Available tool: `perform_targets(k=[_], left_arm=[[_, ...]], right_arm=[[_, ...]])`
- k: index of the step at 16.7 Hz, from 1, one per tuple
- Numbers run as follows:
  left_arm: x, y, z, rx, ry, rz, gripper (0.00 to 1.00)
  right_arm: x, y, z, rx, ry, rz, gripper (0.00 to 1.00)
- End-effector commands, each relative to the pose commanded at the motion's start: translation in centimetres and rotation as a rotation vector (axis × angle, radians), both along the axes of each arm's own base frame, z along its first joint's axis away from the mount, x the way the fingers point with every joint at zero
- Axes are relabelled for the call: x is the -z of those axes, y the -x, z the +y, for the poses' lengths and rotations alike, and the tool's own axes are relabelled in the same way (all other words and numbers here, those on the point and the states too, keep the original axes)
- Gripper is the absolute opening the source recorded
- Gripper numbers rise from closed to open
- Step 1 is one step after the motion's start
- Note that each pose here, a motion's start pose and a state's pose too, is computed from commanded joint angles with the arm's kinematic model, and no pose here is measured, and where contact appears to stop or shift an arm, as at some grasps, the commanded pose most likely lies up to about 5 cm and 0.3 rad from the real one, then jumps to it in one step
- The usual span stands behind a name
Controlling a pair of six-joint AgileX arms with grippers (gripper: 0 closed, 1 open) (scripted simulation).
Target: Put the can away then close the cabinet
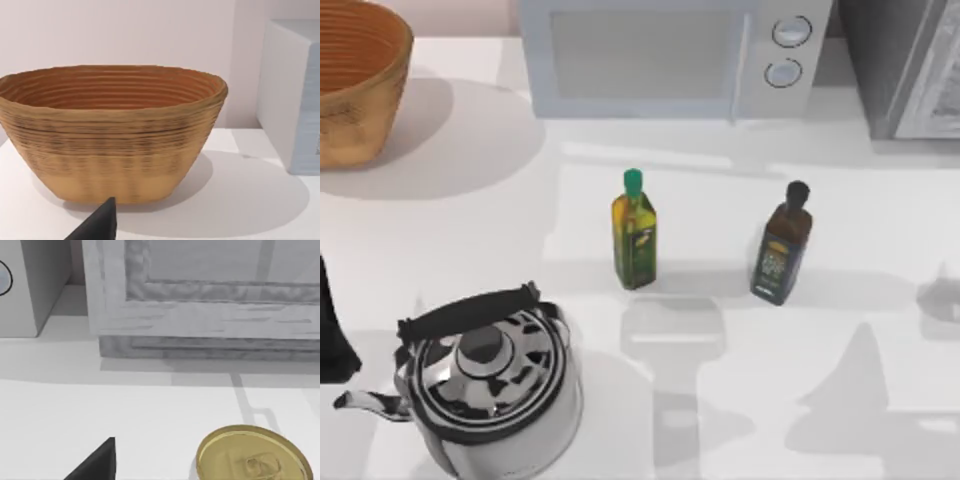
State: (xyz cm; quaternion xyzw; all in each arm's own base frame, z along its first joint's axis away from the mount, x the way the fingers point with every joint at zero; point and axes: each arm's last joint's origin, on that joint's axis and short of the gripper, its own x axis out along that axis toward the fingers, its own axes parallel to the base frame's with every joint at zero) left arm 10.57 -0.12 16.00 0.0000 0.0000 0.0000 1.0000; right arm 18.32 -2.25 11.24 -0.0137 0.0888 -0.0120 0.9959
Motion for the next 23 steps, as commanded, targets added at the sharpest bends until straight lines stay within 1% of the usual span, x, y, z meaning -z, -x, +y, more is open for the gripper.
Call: perform_targets(k=[5,9,17,19,23], left_arm=[[0.0,0.0,0.0,0.000,0.000,0.000,1.00],[0.0,0.0,0.0,0.000,0.000,0.000,1.00],[0.0,0.0,0.0,0.000,0.000,0.000,1.00],[0.0,0.0,0.0,0.000,0.000,0.000,1.00],[0.0,0.0,0.0,0.000,0.000,0.000,1.00]], right_arm=[[2.9,-0.5,-0.4,-0.012,-0.019,0.058,1.00],[4.6,-0.2,-0.6,-0.010,-0.030,0.105,1.00],[4.9,-0.2,-0.6,-0.011,-0.032,0.116,1.00],[5.3,-1.1,-0.7,-0.008,-0.033,0.120,1.00],[6.2,-4.8,-0.8,-0.009,-0.031,0.109,1.00]])
